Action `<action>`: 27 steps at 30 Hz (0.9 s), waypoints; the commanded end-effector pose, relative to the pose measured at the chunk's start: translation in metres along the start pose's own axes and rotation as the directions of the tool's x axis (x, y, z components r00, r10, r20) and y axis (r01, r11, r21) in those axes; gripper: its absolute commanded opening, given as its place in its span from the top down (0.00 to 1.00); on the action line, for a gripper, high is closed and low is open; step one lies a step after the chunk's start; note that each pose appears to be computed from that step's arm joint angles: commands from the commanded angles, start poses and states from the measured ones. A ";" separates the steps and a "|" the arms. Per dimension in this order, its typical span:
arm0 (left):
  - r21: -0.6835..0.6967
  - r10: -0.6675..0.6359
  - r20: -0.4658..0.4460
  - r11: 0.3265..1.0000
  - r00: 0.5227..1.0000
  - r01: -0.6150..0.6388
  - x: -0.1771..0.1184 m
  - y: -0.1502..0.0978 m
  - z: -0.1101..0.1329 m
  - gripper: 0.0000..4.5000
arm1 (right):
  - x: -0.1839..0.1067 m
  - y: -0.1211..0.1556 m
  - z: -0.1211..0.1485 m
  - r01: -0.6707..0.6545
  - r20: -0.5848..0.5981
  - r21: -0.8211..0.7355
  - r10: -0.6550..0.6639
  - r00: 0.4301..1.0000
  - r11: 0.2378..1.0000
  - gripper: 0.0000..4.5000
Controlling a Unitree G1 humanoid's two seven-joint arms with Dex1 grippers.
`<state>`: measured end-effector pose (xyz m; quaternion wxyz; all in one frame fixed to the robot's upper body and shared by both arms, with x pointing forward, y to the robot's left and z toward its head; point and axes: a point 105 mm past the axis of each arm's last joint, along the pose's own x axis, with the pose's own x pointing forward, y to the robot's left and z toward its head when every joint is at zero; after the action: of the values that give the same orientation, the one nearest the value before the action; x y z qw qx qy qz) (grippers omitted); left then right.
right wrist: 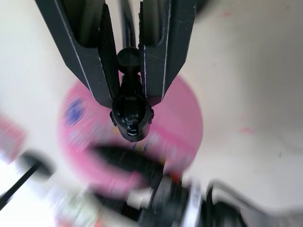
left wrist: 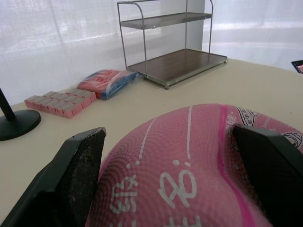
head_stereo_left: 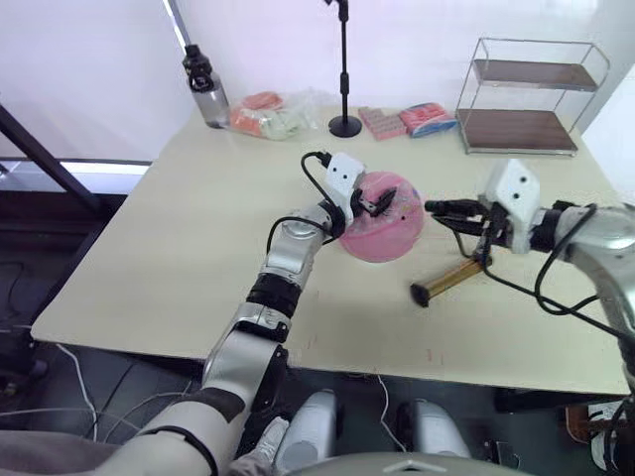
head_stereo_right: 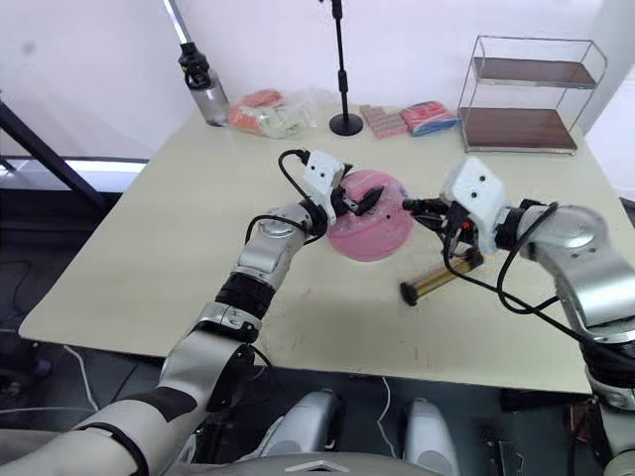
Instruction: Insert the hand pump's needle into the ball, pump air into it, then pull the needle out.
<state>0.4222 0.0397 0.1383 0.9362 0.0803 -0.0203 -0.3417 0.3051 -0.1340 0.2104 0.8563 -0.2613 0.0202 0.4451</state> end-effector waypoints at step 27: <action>0.021 -0.120 0.070 0.993 0.990 0.119 -0.020 0.005 0.027 0.00 | -0.016 -0.056 -0.031 0.370 0.089 -0.291 -0.360 0.929 0.882 0.98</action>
<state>0.4097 0.0524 0.1679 0.9159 0.0709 -0.0620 -0.3901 0.3429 -0.1830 0.1870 0.8742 -0.3712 -0.0623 0.3068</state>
